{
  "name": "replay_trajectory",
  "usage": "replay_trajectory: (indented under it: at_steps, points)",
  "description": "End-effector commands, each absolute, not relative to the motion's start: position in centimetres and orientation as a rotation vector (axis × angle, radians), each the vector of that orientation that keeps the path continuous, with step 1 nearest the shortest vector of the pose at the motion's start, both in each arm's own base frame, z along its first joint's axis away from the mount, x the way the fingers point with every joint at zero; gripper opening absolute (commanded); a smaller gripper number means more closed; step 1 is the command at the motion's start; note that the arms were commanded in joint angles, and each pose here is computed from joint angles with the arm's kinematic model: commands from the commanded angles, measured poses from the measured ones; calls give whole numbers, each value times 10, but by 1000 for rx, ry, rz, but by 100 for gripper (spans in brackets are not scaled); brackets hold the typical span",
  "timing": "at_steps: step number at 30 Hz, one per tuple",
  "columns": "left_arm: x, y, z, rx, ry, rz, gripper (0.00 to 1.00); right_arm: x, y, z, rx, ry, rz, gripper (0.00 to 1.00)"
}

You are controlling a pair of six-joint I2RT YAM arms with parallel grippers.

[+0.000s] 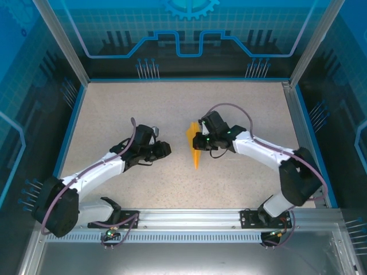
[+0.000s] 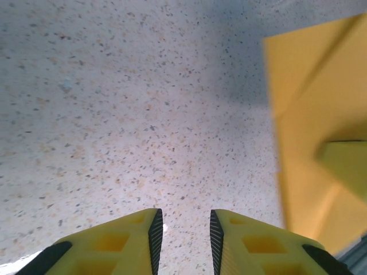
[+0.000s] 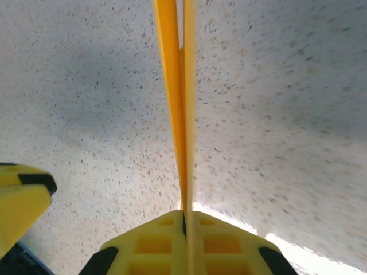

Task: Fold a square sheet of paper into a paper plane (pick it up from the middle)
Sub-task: Turn over the square sheet of paper at the center of the table.

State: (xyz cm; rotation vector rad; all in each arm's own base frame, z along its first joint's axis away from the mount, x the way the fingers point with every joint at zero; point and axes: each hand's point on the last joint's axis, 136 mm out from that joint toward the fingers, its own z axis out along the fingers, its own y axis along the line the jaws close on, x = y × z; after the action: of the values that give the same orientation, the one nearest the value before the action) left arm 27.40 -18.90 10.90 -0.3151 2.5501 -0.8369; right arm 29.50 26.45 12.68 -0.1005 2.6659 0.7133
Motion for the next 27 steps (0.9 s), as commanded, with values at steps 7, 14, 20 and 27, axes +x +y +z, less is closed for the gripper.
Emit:
replay_trajectory:
  at_steps: [7,14,20,27]
  points:
    - [257,-158,92,-349,2578,-670,32,259,196,149,-260,2771,24,6]
    - [264,-127,84,-473,2539,-479,36,264,176,145,-189,2784,-501,7]
    - [260,-105,76,-578,2507,-390,38,273,193,121,-172,2789,-689,7]
    - [256,-97,74,-591,2518,-349,39,280,222,82,-220,2764,-882,9]
